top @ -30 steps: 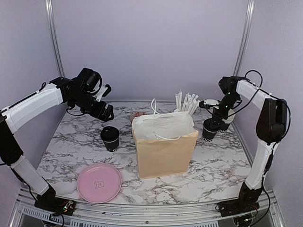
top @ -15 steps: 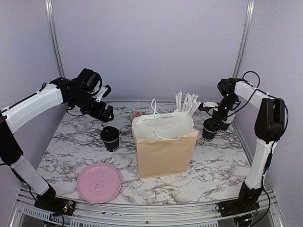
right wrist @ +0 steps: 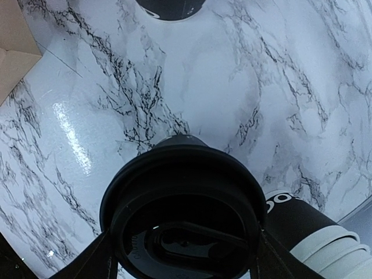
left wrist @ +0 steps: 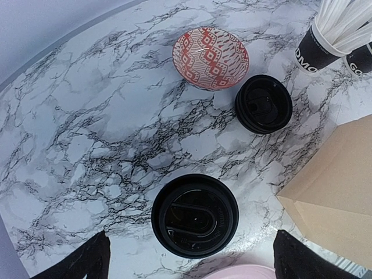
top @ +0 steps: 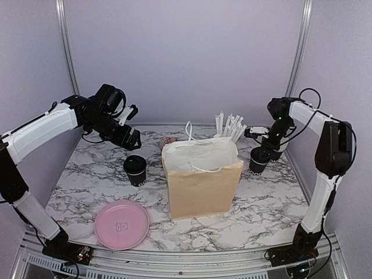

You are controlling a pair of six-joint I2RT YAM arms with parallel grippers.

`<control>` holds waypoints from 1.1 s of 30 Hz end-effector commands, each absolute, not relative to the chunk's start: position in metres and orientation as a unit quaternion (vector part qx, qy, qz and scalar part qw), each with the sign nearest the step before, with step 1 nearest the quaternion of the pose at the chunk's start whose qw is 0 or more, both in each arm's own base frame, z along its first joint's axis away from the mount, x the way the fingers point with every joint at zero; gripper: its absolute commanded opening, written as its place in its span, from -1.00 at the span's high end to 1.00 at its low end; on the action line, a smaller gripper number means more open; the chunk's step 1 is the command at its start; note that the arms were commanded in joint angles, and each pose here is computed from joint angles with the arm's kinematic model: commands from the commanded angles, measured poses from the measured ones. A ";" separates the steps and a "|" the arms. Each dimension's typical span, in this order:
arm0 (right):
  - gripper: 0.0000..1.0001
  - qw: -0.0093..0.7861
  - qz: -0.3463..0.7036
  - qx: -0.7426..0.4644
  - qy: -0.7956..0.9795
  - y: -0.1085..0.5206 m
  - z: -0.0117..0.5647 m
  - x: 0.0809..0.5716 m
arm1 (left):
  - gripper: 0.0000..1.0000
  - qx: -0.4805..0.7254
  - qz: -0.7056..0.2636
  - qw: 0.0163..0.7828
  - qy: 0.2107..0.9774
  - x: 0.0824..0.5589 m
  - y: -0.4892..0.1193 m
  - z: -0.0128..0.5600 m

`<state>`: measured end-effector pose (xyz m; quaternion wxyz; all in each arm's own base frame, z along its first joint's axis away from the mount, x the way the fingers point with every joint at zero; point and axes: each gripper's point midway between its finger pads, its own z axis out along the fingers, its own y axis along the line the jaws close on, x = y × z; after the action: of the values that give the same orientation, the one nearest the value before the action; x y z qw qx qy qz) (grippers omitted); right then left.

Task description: Pack the takeout coffee

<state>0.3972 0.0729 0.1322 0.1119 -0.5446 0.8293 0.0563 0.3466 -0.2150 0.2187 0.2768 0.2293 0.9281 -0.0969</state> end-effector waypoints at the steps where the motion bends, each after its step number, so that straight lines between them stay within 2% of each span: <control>1: -0.11 0.111 0.055 -0.545 0.829 0.078 0.149 0.375 | -0.97 0.233 -0.114 0.298 0.919 0.345 -0.220 0.241; 7: -0.05 0.129 0.058 -0.544 0.827 0.079 0.181 0.345 | -0.97 0.246 -0.124 0.322 0.906 0.347 -0.230 0.264; 8: -0.03 0.149 0.071 -0.546 0.821 0.085 0.203 0.331 | -0.97 0.253 -0.138 0.338 0.896 0.348 -0.237 0.280; 12: -0.01 0.208 0.061 -0.547 0.809 0.091 0.242 0.323 | -0.97 0.274 -0.156 0.358 0.879 0.345 -0.252 0.301; 19: 0.03 0.314 0.072 -0.546 0.773 0.115 0.314 0.324 | -0.98 0.378 -0.172 0.385 0.824 0.315 -0.301 0.325; 22: 0.03 0.329 0.077 -0.549 0.765 0.126 0.324 0.327 | -0.97 0.389 -0.174 0.399 0.812 0.309 -0.306 0.335; 27: 0.03 0.341 0.078 -0.556 0.754 0.147 0.326 0.333 | -0.98 0.367 -0.126 0.443 0.809 0.326 -0.292 0.354; 33: 0.04 0.404 0.074 -0.546 0.730 0.155 0.374 0.335 | -0.98 0.343 -0.108 0.461 0.811 0.345 -0.294 0.363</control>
<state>0.3302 0.1456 0.3236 0.3299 -0.5588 0.7569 0.0774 0.3272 -0.2960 0.3405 0.4211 0.3633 0.8213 -0.1272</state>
